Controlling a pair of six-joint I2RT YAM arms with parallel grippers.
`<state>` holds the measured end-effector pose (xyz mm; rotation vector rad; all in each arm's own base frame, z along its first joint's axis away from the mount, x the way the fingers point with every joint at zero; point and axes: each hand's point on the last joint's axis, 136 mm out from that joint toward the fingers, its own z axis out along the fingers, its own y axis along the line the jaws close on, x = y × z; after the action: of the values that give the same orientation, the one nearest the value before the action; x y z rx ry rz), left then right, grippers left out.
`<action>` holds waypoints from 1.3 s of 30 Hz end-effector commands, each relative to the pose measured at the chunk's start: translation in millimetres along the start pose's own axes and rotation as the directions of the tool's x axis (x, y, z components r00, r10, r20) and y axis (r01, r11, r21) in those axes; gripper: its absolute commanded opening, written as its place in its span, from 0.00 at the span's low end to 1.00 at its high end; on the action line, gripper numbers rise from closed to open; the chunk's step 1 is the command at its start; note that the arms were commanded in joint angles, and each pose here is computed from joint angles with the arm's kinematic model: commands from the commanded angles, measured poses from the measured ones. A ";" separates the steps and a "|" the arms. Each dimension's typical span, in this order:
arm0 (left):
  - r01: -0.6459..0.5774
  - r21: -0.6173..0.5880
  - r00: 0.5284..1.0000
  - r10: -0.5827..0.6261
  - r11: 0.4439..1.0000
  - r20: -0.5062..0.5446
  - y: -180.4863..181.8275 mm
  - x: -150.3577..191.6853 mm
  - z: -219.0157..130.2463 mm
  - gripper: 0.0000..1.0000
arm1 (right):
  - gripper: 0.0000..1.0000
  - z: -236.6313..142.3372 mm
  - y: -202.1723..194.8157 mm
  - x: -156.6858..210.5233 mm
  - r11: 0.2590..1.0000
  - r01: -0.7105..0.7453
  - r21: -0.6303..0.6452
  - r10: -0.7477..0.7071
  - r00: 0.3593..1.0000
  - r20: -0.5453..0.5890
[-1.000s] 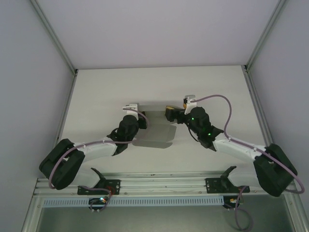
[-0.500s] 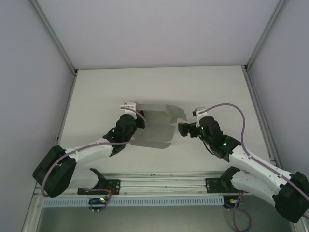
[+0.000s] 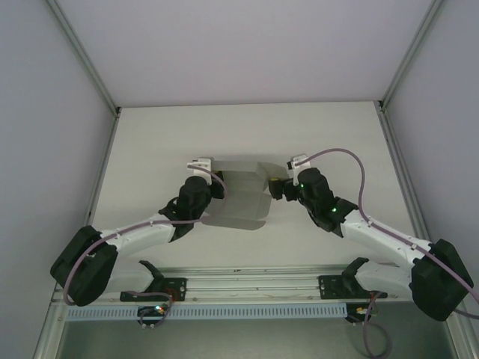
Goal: Assemble paper box
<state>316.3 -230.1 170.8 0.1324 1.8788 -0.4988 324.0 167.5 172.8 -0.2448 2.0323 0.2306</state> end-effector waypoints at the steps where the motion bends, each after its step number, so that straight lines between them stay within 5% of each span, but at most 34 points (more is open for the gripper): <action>1: -0.029 0.012 1.000 0.029 0.999 -0.011 -0.9 2.0 0.1 0.00 | 1.00 2.7 1.7 -18.8 0.998 0.051 0.023 -0.052 0.998 0.045; 9: 0.012 0.029 1.000 -0.012 1.000 -0.013 -5.4 0.6 2.4 0.00 | 1.00 23.5 54.0 -10.9 0.983 0.106 -0.151 -0.100 0.994 0.044; 19: 0.050 0.048 0.999 -0.050 0.998 -0.009 -10.3 0.1 1.6 0.00 | 1.00 37.3 33.5 -28.2 0.987 0.029 0.157 -0.051 0.989 0.137; 29: 0.054 -0.045 0.998 -0.055 0.998 -0.017 19.1 4.5 -2.2 0.00 | 1.00 -29.0 39.3 -11.5 0.990 0.124 -0.071 -0.119 0.990 0.080; 34: 0.035 -0.059 0.999 -0.037 0.998 -0.025 26.9 7.9 -3.5 0.00 | 1.00 -48.2 4.0 -8.8 0.992 0.126 0.022 -0.127 0.988 0.086; 39: 0.033 -0.036 0.999 -0.034 0.999 -0.031 25.4 9.2 -6.7 0.00 | 0.95 -41.8 -38.3 -14.2 0.996 -0.055 0.069 0.051 0.996 0.072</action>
<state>318.8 -206.0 150.2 0.0733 1.9423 -0.4609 302.3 135.2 217.5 -0.2034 1.9010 0.1735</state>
